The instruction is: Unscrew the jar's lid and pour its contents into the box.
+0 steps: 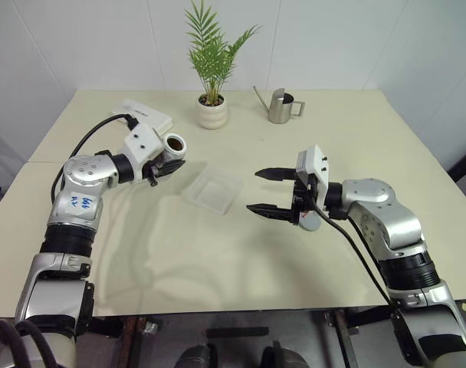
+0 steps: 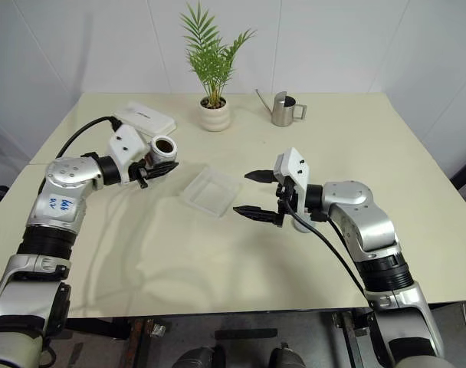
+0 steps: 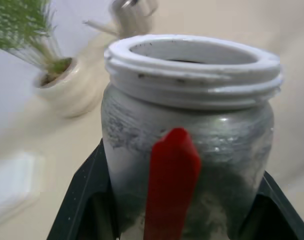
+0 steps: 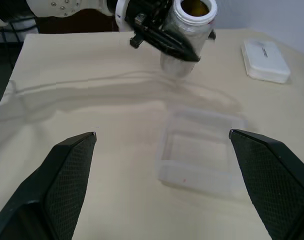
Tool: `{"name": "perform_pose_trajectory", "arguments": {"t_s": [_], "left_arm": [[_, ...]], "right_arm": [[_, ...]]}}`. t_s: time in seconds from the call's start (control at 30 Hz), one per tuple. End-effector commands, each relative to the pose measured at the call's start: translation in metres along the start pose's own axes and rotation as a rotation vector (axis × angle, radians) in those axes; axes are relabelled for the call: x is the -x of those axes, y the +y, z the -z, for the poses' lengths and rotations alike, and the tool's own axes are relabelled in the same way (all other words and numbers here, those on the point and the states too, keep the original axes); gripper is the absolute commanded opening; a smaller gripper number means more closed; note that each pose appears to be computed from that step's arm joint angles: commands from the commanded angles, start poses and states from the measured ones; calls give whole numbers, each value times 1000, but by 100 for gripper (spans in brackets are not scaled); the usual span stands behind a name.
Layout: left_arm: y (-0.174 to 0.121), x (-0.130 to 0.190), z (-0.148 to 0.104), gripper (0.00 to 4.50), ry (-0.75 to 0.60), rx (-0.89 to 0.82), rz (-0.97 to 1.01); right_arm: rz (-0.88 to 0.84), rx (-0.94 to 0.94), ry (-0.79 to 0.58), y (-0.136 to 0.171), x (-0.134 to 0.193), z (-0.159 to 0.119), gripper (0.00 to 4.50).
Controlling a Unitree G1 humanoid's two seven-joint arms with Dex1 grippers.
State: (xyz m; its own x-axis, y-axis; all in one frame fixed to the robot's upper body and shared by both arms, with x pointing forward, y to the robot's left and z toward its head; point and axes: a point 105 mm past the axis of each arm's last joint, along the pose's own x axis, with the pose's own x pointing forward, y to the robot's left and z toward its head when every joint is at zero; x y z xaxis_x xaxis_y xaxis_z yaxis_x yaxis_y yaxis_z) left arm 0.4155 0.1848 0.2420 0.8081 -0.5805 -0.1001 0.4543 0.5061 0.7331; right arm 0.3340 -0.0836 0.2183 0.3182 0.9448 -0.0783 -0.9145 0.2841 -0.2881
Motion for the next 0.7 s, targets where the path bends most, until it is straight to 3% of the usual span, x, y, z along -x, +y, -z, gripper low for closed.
{"name": "perform_pose_trajectory", "arguments": {"t_s": [0.03,0.13,0.27,0.4,0.7], "left_arm": [[12,-12,-21,193,36,-466,-153],[1,-24,-42,193,-39,-761,-207],[-13,-35,-60,193,-125,-1358,-266],[-18,-49,-60,193,-163,-1668,-236],[-27,-70,-60,193,-201,-1872,-216]], "right_arm": [[50,16,-32,-2,11,-10,448],[77,-11,-33,-2,15,-5,448],[101,-34,-38,-2,16,-2,448],[113,-57,-52,0,15,-1,448],[129,-77,-90,0,9,-5,448]]}}
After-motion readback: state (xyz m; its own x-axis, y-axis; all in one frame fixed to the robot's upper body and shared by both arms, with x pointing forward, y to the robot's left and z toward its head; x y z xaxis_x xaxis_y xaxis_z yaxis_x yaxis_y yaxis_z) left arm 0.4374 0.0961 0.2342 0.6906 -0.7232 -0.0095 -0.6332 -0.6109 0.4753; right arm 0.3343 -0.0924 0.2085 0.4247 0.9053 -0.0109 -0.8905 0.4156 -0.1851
